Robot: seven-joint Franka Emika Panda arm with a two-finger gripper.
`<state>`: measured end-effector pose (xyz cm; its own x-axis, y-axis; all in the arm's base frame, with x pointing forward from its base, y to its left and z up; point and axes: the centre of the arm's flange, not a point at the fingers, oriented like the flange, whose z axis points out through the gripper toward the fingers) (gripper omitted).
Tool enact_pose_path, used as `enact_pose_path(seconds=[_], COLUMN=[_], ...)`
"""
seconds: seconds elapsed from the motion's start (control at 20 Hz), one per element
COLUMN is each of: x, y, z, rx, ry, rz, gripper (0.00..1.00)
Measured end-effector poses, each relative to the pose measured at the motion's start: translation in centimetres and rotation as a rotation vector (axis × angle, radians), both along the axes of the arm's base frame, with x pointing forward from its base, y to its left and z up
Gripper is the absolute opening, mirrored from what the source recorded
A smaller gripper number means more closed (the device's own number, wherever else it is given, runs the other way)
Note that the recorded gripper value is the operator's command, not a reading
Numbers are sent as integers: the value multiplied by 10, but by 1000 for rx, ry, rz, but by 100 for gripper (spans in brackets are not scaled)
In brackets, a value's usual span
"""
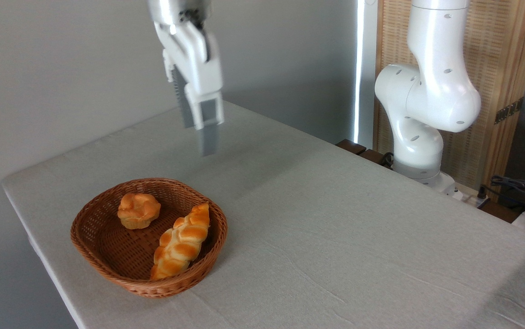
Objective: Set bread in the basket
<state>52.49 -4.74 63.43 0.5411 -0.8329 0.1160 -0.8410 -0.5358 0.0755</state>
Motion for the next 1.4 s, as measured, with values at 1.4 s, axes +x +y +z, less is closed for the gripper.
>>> enact_pose_path(seconds=[1.4], x=[30], y=[22], z=[-1], rx=[136], ry=[-3], rz=[163], gripper=[100])
